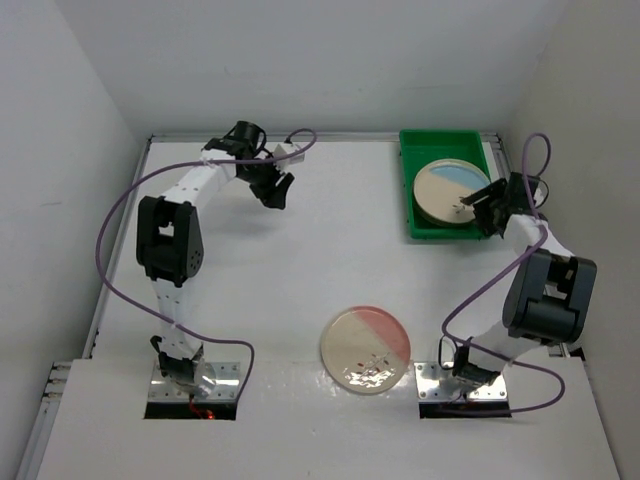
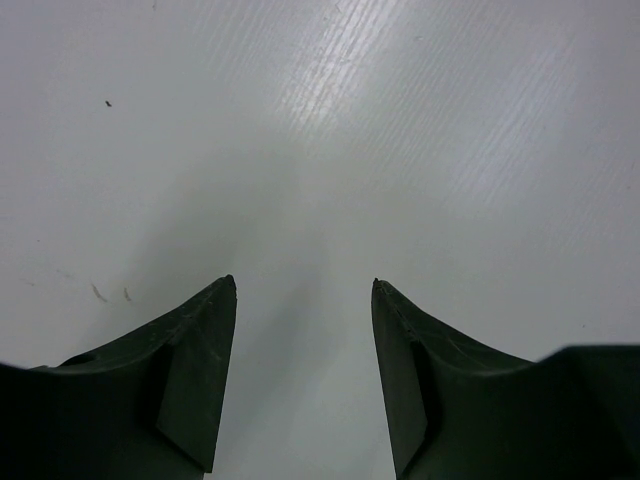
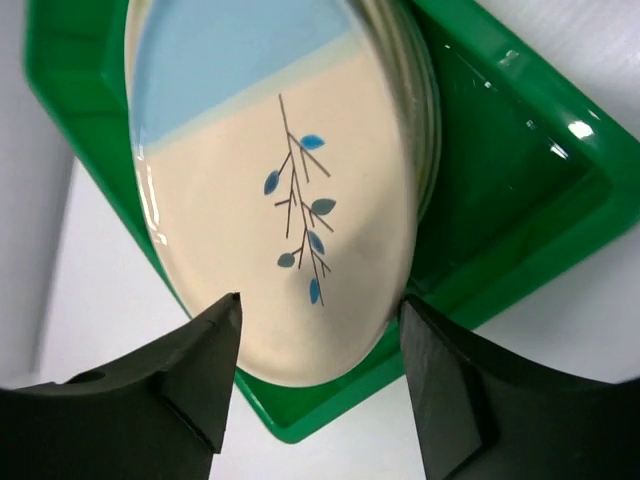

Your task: Place the plates into the plastic bin on the countertop

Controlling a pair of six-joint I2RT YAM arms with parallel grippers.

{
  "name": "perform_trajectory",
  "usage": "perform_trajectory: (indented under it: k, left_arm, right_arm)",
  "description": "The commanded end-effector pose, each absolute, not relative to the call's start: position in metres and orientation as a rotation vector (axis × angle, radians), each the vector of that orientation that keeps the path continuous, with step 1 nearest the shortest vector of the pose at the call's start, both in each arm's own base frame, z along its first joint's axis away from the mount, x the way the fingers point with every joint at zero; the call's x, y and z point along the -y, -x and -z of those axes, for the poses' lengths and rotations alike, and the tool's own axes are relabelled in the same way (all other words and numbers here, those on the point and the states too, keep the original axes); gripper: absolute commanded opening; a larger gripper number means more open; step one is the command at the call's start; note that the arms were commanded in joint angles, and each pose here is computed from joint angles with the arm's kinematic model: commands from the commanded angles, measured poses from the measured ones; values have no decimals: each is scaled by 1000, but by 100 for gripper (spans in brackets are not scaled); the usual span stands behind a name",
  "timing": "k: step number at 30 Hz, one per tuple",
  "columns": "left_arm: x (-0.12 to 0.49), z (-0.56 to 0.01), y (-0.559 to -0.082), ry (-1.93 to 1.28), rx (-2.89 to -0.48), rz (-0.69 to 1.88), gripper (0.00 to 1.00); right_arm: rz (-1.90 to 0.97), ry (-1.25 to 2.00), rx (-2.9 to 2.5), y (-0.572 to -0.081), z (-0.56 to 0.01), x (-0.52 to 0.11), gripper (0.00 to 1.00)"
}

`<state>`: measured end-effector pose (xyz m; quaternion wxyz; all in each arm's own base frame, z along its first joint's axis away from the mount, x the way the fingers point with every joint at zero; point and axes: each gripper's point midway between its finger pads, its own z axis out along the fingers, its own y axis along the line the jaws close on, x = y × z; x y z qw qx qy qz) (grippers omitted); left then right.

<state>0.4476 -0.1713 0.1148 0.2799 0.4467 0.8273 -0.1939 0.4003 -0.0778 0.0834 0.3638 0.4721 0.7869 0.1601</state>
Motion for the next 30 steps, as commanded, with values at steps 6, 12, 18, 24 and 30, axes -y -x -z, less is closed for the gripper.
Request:
perform_trajectory:
  k: [6, 12, 18, 24, 30]
  left_arm:
    - [217, -128, -420, -1348, -2123, 594, 59]
    - [254, -123, -394, -1456, -2091, 655, 59]
    - [301, -109, -329, -1680, -2033, 816, 68]
    - [327, -54, -235, -1938, -2095, 940, 77]
    - [337, -22, -191, -2019, -2156, 839, 86]
  right_arm:
    - [-142, -1043, -2124, -409, -84, 88, 65]
    - [-86, -976, -2077, -421, -101, 98, 66]
    - [61, -911, -2070, -392, -132, 93, 66]
    - [32, -688, -2019, -341, -149, 44, 72]
    - [53, -582, -2033, -312, -159, 27, 74]
